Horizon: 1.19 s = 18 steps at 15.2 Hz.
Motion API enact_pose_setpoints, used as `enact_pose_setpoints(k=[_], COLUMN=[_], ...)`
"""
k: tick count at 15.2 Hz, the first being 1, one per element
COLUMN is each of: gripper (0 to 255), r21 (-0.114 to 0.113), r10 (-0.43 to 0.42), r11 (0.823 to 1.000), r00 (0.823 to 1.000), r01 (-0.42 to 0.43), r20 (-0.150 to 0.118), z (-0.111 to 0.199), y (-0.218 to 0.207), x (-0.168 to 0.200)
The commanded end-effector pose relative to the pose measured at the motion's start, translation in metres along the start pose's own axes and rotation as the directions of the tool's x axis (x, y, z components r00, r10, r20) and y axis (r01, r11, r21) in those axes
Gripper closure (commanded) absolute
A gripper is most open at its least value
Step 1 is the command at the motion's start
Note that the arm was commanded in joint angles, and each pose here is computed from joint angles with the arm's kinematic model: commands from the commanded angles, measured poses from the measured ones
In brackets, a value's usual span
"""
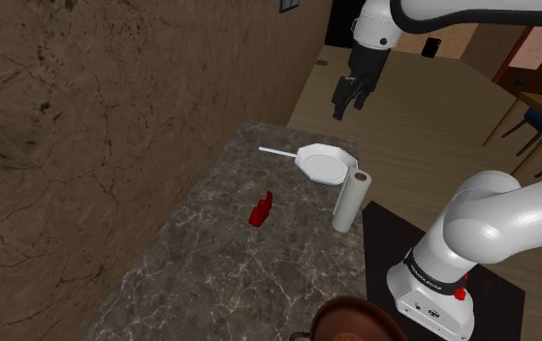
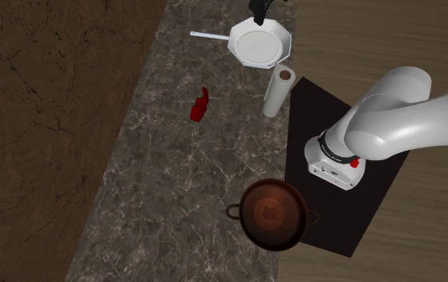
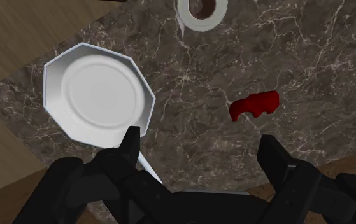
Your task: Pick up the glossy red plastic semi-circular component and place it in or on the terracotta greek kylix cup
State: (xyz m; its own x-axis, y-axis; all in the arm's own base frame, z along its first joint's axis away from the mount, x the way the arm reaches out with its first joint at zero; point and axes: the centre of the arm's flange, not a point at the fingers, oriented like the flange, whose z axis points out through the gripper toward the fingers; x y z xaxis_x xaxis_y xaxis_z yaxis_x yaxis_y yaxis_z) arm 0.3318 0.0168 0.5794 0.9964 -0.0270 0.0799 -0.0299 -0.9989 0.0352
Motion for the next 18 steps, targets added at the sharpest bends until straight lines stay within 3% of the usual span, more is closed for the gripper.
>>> enact_pose_setpoints(k=[1, 9, 18], gripper=[0, 0, 0], r21=[0.000, 0.007, 0.009], r10=[0.000, 0.176, 0.368], r11=[1.000, 0.984, 0.930], r00=[1.000, 0.984, 0.928], r01=[0.000, -0.177, -0.369], r20=[0.000, 0.027, 0.058], z=[0.000, 0.090, 0.192], y=[0.000, -0.046, -0.091], x=[0.000, 0.032, 0.073])
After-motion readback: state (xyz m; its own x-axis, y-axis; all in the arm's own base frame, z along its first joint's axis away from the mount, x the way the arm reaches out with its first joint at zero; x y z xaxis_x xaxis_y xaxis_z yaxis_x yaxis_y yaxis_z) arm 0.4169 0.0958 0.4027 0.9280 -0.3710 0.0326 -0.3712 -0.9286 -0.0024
